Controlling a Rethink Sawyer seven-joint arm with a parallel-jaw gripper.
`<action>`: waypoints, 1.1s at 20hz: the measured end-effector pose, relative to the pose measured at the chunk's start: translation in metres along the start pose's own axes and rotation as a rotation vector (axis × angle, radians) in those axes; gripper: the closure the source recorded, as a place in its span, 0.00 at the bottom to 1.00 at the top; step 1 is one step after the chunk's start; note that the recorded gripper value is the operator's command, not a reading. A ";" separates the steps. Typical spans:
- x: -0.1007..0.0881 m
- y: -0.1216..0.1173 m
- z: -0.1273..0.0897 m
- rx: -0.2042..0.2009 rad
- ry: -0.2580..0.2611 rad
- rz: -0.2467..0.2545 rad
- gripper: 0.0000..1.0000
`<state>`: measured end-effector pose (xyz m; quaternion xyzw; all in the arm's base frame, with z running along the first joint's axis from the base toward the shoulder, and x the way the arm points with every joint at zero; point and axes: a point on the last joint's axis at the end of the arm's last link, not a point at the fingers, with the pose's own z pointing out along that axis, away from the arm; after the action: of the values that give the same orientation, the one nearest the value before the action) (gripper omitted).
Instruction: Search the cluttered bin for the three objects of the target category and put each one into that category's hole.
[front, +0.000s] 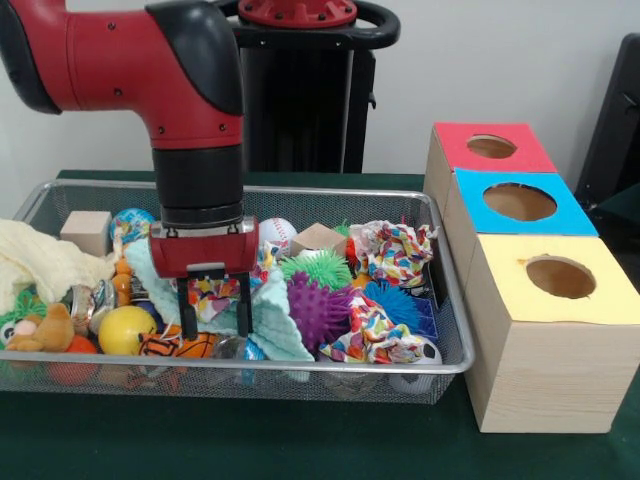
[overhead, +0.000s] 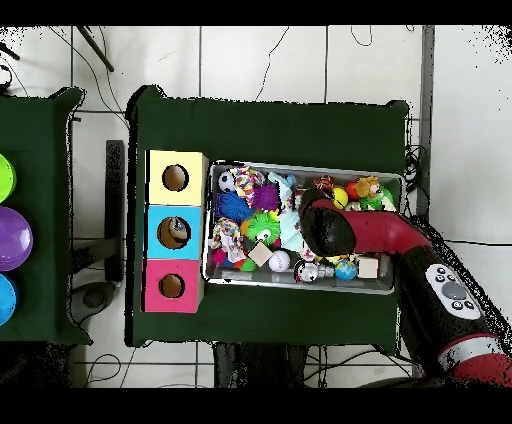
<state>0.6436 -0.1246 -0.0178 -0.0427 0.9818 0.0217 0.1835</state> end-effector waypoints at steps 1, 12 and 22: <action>0.006 0.000 0.006 -0.012 0.003 0.010 0.00; 0.001 0.004 0.006 -0.018 -0.013 0.003 0.00; -0.001 0.021 0.009 -0.024 -0.016 -0.041 0.00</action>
<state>0.6460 -0.1027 -0.0246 -0.0646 0.9790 0.0299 0.1912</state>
